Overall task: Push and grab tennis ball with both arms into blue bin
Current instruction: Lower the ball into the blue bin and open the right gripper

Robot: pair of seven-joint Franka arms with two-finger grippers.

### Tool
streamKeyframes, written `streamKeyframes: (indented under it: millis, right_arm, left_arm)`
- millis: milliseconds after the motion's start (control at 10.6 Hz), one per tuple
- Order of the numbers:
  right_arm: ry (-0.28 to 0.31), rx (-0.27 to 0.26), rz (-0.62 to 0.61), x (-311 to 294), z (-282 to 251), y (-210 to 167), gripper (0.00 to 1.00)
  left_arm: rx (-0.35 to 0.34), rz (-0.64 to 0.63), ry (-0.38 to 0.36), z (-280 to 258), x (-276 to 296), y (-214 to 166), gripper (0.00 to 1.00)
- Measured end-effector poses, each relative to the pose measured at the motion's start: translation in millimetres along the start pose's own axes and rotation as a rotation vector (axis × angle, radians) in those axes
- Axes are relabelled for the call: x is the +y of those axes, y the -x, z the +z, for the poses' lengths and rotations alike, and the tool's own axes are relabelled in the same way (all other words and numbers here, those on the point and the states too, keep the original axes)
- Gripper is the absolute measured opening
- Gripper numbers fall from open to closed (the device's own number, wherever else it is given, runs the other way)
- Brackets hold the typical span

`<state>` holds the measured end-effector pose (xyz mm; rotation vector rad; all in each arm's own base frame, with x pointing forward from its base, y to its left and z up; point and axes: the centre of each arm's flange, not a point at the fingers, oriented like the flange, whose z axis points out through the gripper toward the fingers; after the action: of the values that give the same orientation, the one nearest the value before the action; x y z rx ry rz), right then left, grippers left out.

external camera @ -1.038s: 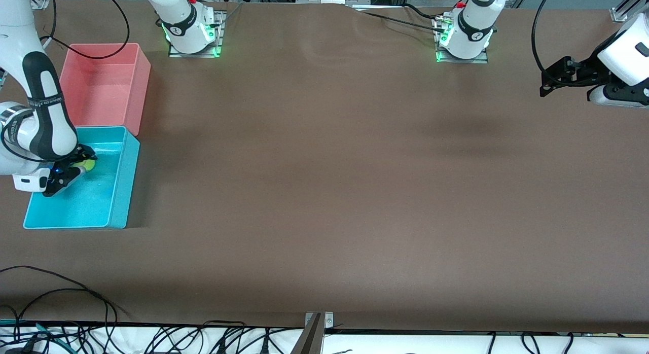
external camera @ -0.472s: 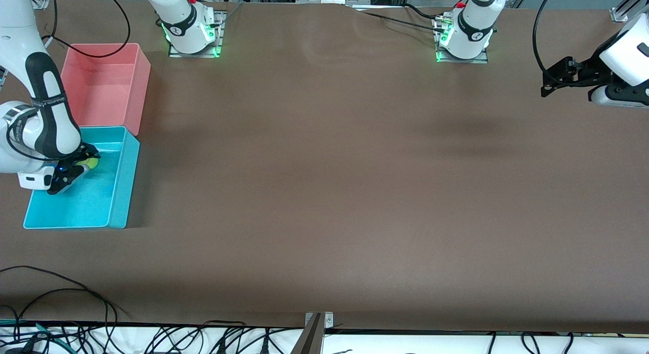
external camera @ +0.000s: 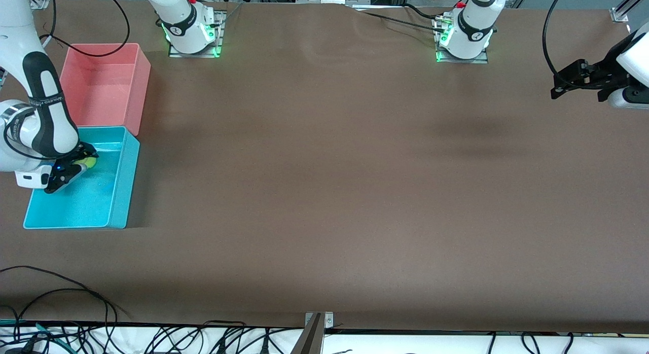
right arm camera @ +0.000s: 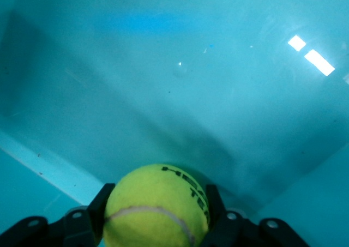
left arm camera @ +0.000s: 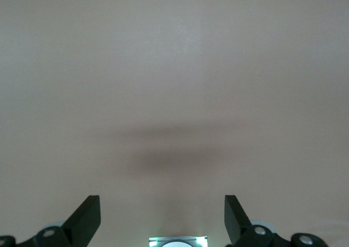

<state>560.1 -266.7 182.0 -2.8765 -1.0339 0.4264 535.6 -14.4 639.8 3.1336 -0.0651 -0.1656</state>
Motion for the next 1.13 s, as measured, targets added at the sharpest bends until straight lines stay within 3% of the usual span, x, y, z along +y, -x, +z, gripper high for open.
streamKeyframes:
  millis: [189, 283, 1133]
  right_arm:
    - [-0.001, 0.000, 0.000, 0.0, 0.9, 0.9, 0.94]
    - [-0.001, 0.000, 0.000, -0.1, 0.9, 0.9, 1.00]
    - [-0.064, -0.029, -0.007, -2.8, -21.9, -0.9, 1.00]
  left_arm:
    - [0.001, 0.000, 0.000, -0.4, 0.2, 0.0, 1.00]
    - [0.001, 0.000, 0.000, -0.4, 0.3, -0.1, 1.00]
    - [0.002, 0.002, 0.000, -0.7, 0.9, -0.1, 1.00]
